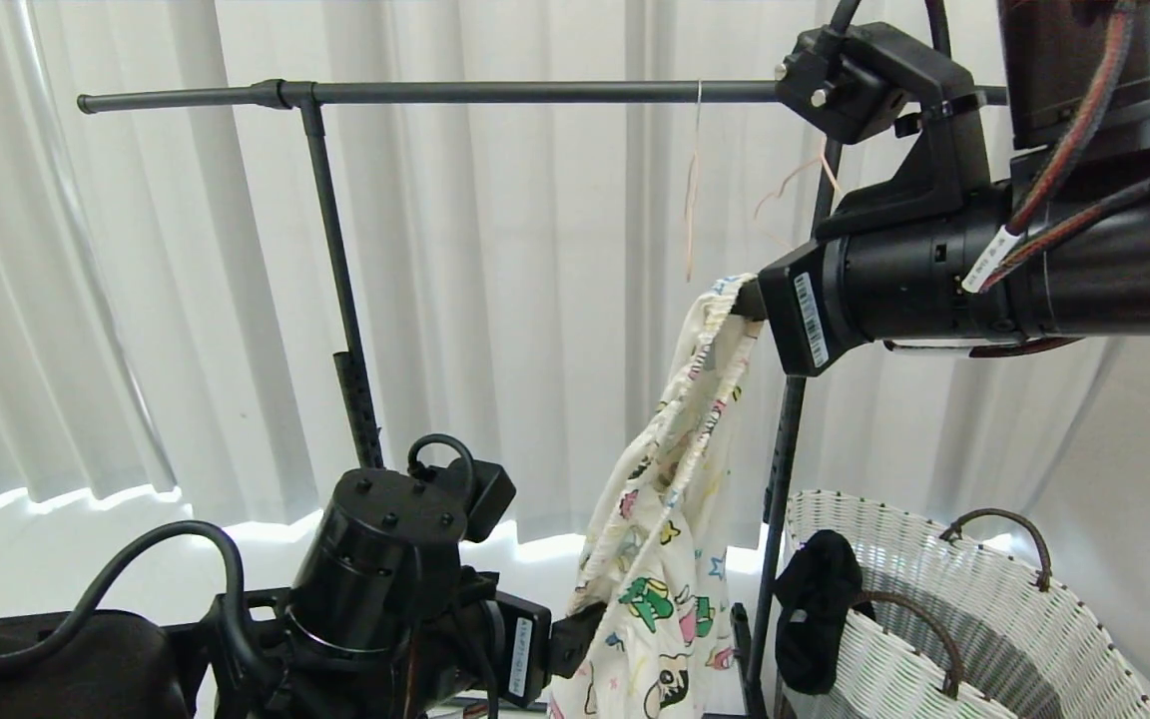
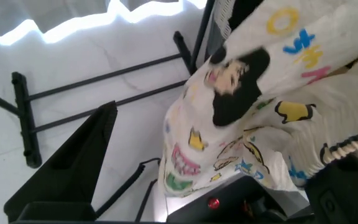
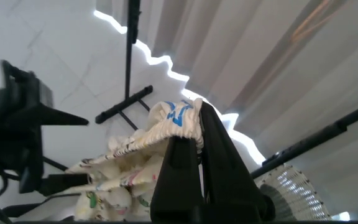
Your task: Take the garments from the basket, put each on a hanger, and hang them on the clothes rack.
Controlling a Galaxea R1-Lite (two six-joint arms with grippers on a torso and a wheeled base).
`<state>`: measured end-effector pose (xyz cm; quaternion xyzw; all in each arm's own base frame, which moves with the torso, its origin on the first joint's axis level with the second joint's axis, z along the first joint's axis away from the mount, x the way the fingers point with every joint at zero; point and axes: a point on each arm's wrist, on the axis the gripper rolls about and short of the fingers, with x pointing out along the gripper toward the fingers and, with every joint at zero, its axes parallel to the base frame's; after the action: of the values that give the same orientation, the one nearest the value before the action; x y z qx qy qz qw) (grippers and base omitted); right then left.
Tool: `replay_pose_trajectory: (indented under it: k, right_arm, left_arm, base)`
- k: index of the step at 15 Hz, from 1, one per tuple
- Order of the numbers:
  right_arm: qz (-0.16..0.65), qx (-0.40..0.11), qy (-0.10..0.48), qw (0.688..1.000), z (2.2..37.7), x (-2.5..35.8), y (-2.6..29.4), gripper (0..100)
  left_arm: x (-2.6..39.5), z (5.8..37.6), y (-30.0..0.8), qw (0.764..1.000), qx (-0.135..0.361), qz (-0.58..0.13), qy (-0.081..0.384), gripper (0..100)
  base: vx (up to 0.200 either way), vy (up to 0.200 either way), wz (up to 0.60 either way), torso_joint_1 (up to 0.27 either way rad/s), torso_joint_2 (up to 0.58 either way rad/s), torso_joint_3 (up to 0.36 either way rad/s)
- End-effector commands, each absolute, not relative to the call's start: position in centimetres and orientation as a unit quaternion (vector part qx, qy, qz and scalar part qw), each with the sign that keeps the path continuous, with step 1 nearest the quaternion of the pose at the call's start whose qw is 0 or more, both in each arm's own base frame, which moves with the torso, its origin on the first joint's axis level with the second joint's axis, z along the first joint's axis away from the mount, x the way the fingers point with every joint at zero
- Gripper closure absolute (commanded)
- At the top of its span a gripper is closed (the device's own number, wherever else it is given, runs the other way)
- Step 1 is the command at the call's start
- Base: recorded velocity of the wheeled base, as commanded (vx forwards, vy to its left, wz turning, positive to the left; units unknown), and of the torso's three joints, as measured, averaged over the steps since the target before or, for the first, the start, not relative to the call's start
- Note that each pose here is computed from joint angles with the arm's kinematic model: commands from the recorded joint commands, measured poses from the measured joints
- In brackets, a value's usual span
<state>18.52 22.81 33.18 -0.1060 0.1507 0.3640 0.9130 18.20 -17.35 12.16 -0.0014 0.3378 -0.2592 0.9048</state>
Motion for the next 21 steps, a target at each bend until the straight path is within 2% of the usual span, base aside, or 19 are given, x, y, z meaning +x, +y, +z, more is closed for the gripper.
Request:
replay_pose_trajectory:
  k: [1,2,3,6,8,10,12,17,21]
  right_arm:
    - [0.358,-0.102,0.145,0.917,33.6,18.3,21.9,100]
    - [0.358,-0.102,0.145,0.917,33.6,18.3,21.9,100]
    - [0.357,-0.103,0.145,0.917,33.6,18.3,21.9,100]
    - [0.342,-0.109,0.152,0.921,33.1,18.2,21.7,100]
    - [0.318,-0.122,0.171,0.925,31.9,17.4,20.0,100]
    - [0.303,-0.128,0.187,0.926,30.8,16.3,17.6,100]
    - [0.298,-0.132,0.197,0.925,29.8,15.1,16.0,100]
    - [0.285,-0.114,0.142,0.941,32.7,14.0,14.1,100]
    - [0.26,-0.079,0.078,0.959,37.3,15.1,13.6,100]
  left_arm:
    - [17.5,12.4,-16.6,0.907,-0.003,-0.256,0.333,0]
    - [17.0,12.3,-16.2,0.907,-0.001,-0.255,0.335,0]
    - [16.8,12.2,-16.0,0.907,-0.001,-0.254,0.336,100]
    - [16.8,12.6,-15.9,0.912,0.003,-0.26,0.317,100]
    - [16.7,13.3,-15.7,0.917,0.045,-0.277,0.282,100]
    - [17.2,14.7,-15.1,0.926,0.095,-0.289,0.226,100]
    - [18.1,17.2,-15.0,0.936,0.092,-0.28,0.195,100]
    - [19.2,28.7,-15.7,0.935,0.088,-0.285,0.195,100]
    - [18.9,35.4,-15.6,0.94,0.071,-0.287,0.169,100]
  base:
    - [0.0,0.0,0.0,0.0,0.0,0.0]
    - [0.0,0.0,0.0,0.0,0.0,0.0]
    - [0.0,0.0,0.0,0.0,0.0,0.0]
    - [0.0,0.0,0.0,0.0,0.0,0.0]
    - [0.0,0.0,0.0,0.0,0.0,0.0]
    - [0.0,0.0,0.0,0.0,0.0,0.0]
    - [0.0,0.0,0.0,0.0,0.0,0.0]
    - [0.0,0.0,0.0,0.0,0.0,0.0]
    - [0.0,0.0,0.0,0.0,0.0,0.0]
